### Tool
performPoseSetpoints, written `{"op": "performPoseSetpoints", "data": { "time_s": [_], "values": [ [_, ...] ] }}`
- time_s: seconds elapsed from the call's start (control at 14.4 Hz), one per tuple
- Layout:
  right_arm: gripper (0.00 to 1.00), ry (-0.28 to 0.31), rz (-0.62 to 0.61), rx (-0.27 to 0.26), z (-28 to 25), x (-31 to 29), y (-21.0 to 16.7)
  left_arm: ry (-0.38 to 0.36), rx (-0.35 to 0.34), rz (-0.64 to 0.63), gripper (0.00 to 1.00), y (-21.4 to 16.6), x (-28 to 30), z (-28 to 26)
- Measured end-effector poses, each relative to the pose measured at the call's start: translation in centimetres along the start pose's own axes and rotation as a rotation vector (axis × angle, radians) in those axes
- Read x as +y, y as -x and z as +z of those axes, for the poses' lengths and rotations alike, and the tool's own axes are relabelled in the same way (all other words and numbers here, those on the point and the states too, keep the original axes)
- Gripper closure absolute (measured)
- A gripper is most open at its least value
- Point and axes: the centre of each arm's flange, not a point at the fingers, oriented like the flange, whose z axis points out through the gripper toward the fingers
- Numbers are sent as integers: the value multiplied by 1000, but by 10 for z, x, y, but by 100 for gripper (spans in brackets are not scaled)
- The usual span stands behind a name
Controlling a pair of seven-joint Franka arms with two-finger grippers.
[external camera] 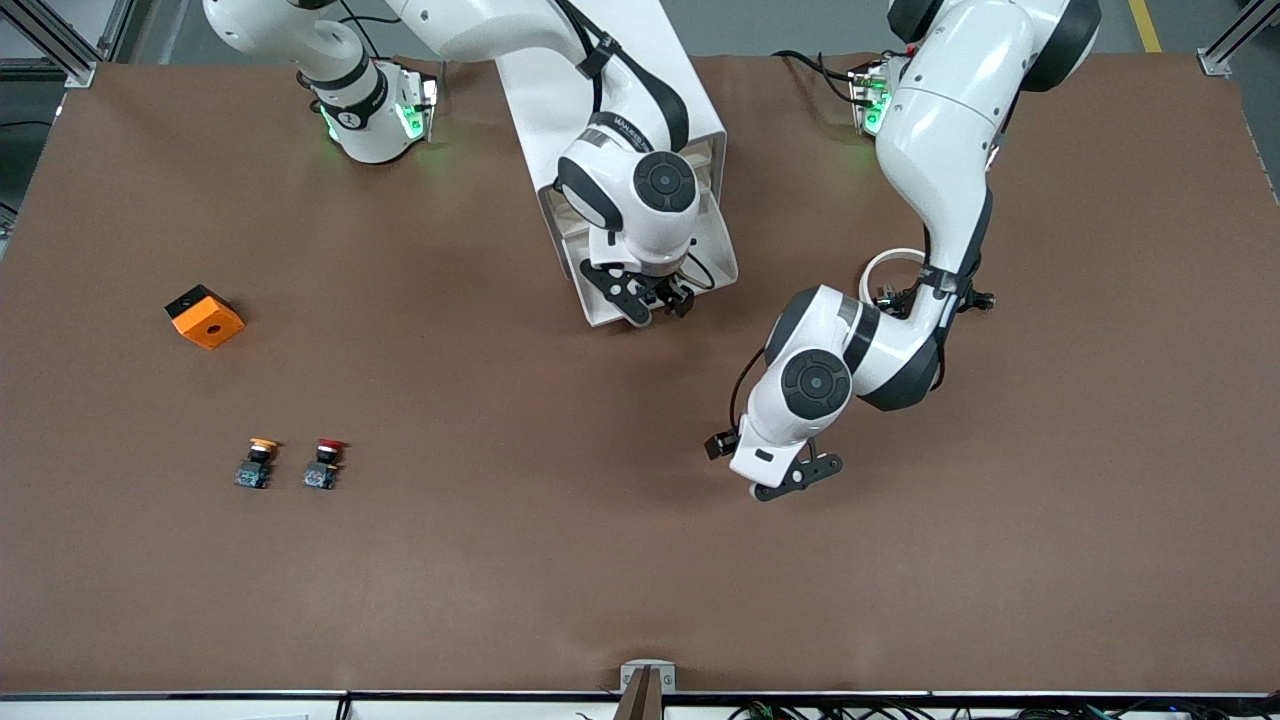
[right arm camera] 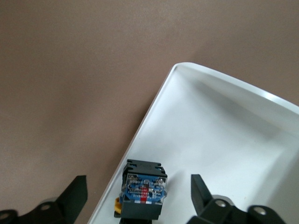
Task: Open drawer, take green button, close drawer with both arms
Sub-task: 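Grasp the green push-button with the right gripper and lift it out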
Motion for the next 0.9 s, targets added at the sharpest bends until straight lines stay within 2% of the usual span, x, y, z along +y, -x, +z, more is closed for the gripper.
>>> {"op": "performPoseSetpoints", "data": {
  "time_s": [0.07,0.21,0.28,0.9],
  "values": [
    [6,0,-3,0,0,0,2,-5,8,5,0,0,-1,2],
    [26,0,-9,1,0,1,7,-3,18,10,0,1,-2,7],
    [29,0,-10,1,0,1,8,-4,20,14,0,2,-2,10],
    [33,0,-12,2,0,1,10,-2,33,24,0,7,-3,18]
  ]
}}
